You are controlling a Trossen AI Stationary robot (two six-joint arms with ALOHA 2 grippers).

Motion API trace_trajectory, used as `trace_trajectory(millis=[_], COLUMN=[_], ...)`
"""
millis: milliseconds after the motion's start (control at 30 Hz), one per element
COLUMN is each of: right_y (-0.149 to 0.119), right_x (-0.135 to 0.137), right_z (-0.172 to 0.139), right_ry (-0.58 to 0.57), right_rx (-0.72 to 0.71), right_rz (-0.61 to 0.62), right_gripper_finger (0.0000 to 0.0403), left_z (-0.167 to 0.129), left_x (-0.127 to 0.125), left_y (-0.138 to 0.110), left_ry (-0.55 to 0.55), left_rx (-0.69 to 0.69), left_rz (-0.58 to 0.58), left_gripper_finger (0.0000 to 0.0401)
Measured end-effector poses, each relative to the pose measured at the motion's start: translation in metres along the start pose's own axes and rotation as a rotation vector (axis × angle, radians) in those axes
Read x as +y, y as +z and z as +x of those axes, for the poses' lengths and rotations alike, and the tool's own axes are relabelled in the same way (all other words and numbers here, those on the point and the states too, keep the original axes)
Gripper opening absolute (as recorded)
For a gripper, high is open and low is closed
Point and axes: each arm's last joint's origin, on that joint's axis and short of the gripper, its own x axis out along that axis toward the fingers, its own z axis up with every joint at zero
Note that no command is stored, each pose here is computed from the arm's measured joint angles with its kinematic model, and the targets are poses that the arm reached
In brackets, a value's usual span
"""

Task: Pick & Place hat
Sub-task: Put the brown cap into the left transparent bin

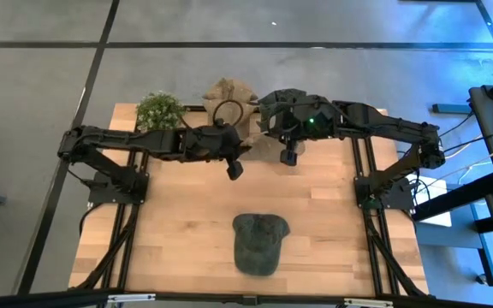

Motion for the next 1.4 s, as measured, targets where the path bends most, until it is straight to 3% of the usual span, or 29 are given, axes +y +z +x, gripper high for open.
trace_trajectory(millis=[67, 233, 367, 533, 700, 833, 1033, 1400], right_y=[0.000, 0.000, -0.003, -0.005, -0.001, -0.002, -0.003, -0.005], right_x=[-0.001, -0.001, -0.003, -0.010, -0.014, -0.017, -0.020, -0.026], right_z=[0.000, 0.000, 0.000, -0.010, -0.034, -0.052, -0.066, -0.062], right_ry=[-0.004, -0.018, -0.027, -0.130, -0.162, -0.174, -0.211, -0.273], right_rx=[-0.001, 0.005, 0.029, 0.043, -0.036, -0.074, -0.099, -0.067], right_rz=[0.000, -0.073, -0.076, -0.070, -0.058, -0.047, -0.032, -0.023], right_gripper_finger=[0.0006, 0.0034, 0.0090, 0.0174, 0.0223, 0.0237, 0.0238, 0.0239], left_z=[0.001, 0.003, 0.002, -0.010, -0.025, -0.035, -0.039, -0.007], left_x=[0.003, 0.013, 0.025, 0.043, 0.067, 0.087, 0.110, 0.136], left_y=[0.001, 0.003, 0.008, 0.026, 0.045, 0.056, 0.054, 0.013], left_ry=[-0.017, -0.023, -0.049, -0.022, 0.026, 0.010, 0.012, 0.082], left_rx=[0.002, 0.005, 0.018, 0.030, 0.057, 0.091, 0.163, 0.354], left_rz=[0.009, 0.027, 0.039, 0.068, 0.128, 0.133, 0.129, 0.117], left_gripper_finger=[0.0010, 0.0007, 0.0005, 0.0005, 0.0004, 0.0004, 0.0004, 0.0004])
